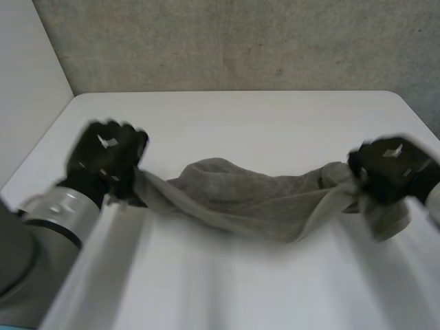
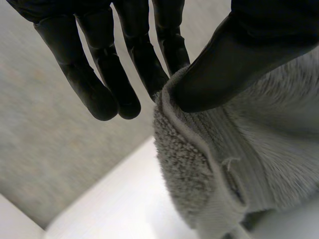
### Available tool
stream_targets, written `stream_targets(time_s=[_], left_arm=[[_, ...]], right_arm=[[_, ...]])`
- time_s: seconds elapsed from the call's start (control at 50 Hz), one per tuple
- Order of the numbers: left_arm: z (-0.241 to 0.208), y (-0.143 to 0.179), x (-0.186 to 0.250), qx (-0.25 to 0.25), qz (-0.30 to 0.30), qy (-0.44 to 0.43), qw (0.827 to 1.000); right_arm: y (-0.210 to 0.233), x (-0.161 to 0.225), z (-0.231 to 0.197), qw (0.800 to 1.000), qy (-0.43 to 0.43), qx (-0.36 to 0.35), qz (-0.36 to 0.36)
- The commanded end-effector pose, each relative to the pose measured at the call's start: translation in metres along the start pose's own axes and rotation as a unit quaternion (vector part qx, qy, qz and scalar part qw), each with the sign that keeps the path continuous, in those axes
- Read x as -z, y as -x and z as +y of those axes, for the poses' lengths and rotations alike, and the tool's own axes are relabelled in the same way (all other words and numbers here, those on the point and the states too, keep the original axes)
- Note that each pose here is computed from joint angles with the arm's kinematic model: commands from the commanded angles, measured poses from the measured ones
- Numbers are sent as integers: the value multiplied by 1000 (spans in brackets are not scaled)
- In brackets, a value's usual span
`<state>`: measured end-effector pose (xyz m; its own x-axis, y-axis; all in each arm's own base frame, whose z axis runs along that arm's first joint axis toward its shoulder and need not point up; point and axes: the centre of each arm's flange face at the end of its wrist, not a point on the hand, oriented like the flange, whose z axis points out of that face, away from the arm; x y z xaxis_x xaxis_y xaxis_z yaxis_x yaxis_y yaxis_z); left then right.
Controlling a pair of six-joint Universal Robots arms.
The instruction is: Fold the towel.
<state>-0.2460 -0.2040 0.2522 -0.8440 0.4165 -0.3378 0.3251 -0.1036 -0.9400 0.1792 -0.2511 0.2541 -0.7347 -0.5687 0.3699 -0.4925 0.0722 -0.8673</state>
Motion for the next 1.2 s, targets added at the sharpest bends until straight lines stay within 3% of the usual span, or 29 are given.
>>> stream_targets(time_s=[0.02,0.08,0.12,0.2,0.3,0.38,0.44,0.46,0.48,0.52,0.54,0.56,0.58,0.6,0.62,0.64,0.68,0.7,0.72,0.74,0.78,0.8,0.84,0.92,0.94,1.08,1.12,1.2], left_arm=[[-53,38,13,40,-46,-50,997],[-52,50,7,43,-63,-38,996],[-45,55,2,43,-69,-21,996],[0,45,-28,39,-42,71,996],[23,30,-52,26,-12,111,993],[16,23,-74,17,-3,91,996],[-17,33,-99,19,-25,28,999],[-45,45,-109,21,-48,-26,998],[-45,45,-109,21,-48,-26,998],[-111,73,-120,42,-122,-162,978],[-134,86,-119,60,-155,-213,963],[-134,86,-119,60,-156,-214,963],[-149,96,-118,79,-183,-256,946],[-149,97,-118,79,-183,-256,946],[-163,104,-115,94,-203,-297,929],[-175,110,-109,104,-212,-328,915],[-183,110,-102,107,-214,-347,907],[-180,109,-98,106,-211,-342,910],[-180,109,-98,106,-210,-342,910],[-172,106,-97,102,-206,-328,916],[-158,100,-98,101,-196,-309,925],[-143,94,-98,97,-186,-288,934],[-127,87,-99,94,-173,-265,944],[-64,58,-94,83,-117,-176,974],[-64,58,-94,83,-117,-176,974],[39,23,-65,80,-65,-36,994],[52,18,-59,80,-60,-21,995],[72,10,-48,78,-53,1,996]], right_arm=[[-42,27,-58,999,-25,-1,20],[-46,21,-53,1000,-2,-11,10],[-44,-1,-29,998,58,-7,-28],[-36,-15,-12,993,96,43,-59],[-21,-38,-6,988,112,86,-62],[-17,-75,-31,992,27,124,-1],[-33,-90,-70,982,-87,149,82],[-33,-90,-70,981,-88,149,83],[-44,-97,-89,967,-156,157,128],[-67,-91,-132,912,-303,163,223],[-68,-91,-133,912,-304,163,223],[-76,-73,-157,877,-371,160,259],[-76,-73,-157,877,-372,160,260],[-79,-53,-175,848,-425,150,279],[-81,-39,-184,837,-448,137,282],[-81,-39,-184,837,-449,137,282],[-80,-40,-175,858,-436,110,250],[-80,-40,-175,858,-435,110,250],[-76,-46,-166,875,-417,98,225],[-76,-46,-166,875,-417,98,225],[-61,-59,-144,909,-372,87,167],[-61,-59,-144,909,-371,87,167],[-43,-74,-114,941,-311,76,108],[-27,-84,-85,962,-256,70,63],[-19,-87,-72,969,-232,70,45],[18,-98,-9,986,-141,77,-33],[39,-102,24,988,-99,82,-79],[53,-102,47,986,-70,100,-116]])
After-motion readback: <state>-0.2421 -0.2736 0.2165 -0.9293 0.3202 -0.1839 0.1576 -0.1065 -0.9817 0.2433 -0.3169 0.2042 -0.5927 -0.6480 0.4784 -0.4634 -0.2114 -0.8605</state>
